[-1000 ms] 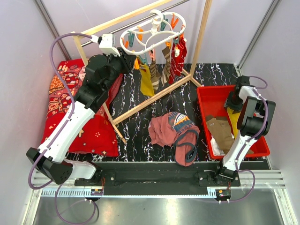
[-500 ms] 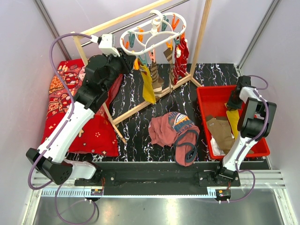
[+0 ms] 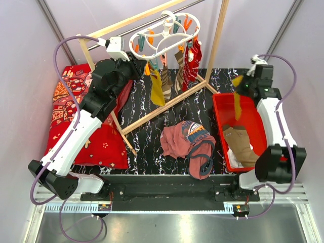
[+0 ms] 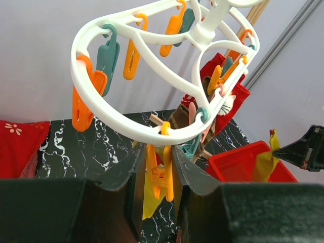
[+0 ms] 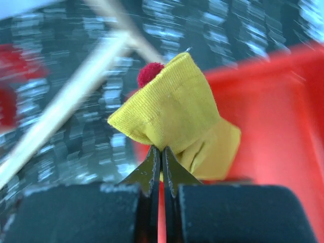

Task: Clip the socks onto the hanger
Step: Clamp the sock onto the hanger.

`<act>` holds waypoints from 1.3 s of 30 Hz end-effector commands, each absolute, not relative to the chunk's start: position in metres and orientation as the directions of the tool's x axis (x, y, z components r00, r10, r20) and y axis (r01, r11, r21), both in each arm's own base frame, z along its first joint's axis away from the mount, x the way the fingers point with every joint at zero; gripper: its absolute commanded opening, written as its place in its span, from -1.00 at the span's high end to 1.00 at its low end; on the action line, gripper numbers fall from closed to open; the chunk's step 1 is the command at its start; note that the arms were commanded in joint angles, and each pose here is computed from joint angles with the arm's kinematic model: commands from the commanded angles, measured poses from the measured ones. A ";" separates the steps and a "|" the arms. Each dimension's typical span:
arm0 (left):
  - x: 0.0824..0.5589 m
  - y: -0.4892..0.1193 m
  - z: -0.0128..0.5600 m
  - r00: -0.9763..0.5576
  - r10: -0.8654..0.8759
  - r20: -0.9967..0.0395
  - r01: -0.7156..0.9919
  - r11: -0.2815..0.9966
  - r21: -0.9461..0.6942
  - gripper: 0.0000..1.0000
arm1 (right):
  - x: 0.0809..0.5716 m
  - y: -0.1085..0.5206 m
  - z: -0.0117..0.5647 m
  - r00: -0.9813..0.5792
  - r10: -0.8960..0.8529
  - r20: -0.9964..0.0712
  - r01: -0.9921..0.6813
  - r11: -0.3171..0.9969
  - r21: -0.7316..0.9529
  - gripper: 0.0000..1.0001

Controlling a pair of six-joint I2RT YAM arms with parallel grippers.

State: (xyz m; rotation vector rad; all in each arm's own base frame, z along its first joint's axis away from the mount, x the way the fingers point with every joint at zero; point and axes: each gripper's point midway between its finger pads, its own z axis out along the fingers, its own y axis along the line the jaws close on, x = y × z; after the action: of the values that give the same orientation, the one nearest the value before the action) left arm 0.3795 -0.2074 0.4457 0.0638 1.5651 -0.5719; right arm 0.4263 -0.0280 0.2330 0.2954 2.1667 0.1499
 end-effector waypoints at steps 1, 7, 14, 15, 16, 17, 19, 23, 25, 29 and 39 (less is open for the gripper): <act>0.372 -0.196 0.477 -0.027 -0.367 -0.930 0.373 0.859 -0.350 1.00 | 0.412 0.045 0.315 -0.414 0.189 -0.890 -0.095 0.964 0.248 1.00; 0.372 -0.198 0.479 -0.032 -0.384 -0.923 0.378 0.850 -0.367 1.00 | 0.364 0.124 0.368 -0.310 0.128 -0.942 -0.366 0.898 0.243 1.00; 0.372 -0.198 0.479 -0.036 -0.401 -0.915 0.374 0.844 -0.385 1.00 | 0.319 0.204 0.404 -0.246 0.106 -0.963 -0.603 0.762 0.237 1.00; 0.372 -0.198 0.478 -0.039 -0.404 -0.914 0.373 0.842 -0.389 1.00 | 0.316 0.211 0.408 -0.240 0.106 -0.965 -0.621 0.747 0.236 1.00; 0.372 -0.198 0.478 -0.041 -0.408 -0.912 0.375 0.840 -0.393 1.00 | 0.315 0.218 0.412 -0.235 0.106 -0.966 -0.632 0.739 0.235 1.00; 0.372 -0.198 0.478 -0.043 -0.409 -0.912 0.374 0.840 -0.394 1.00 | 0.308 0.233 0.415 -0.232 0.102 -0.967 -0.662 0.712 0.234 1.00; 0.372 -0.199 0.480 -0.043 -0.415 -0.909 0.379 0.835 -0.399 1.00 | 0.301 0.260 0.420 -0.231 0.103 -0.968 -0.705 0.667 0.239 1.00; 0.371 -0.199 0.480 -0.044 -0.418 -0.907 0.381 0.833 -0.402 1.00 | 0.299 0.293 0.413 -0.273 0.111 -0.956 -0.733 0.619 0.281 1.00; 0.371 -0.200 0.480 -0.046 -0.419 -0.907 0.382 0.832 -0.403 1.00 | 0.299 0.304 0.408 -0.287 0.112 -0.951 -0.737 0.609 0.294 1.00; 0.370 -0.200 0.482 -0.043 -0.422 -0.906 0.386 0.829 -0.405 1.00 | 0.306 0.329 0.394 -0.330 0.099 -0.939 -0.732 0.601 0.321 1.00; 0.369 -0.200 0.480 -0.049 -0.422 -0.905 0.387 0.827 -0.407 1.00 | 0.336 0.352 0.384 -0.363 0.114 -0.925 -0.682 0.643 0.347 1.00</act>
State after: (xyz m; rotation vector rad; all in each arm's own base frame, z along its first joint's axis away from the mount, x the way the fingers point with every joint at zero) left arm 0.3782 -0.2092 0.4474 0.0143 1.5695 -0.6207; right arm 0.3244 0.3440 0.3443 -0.5278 1.8577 0.8855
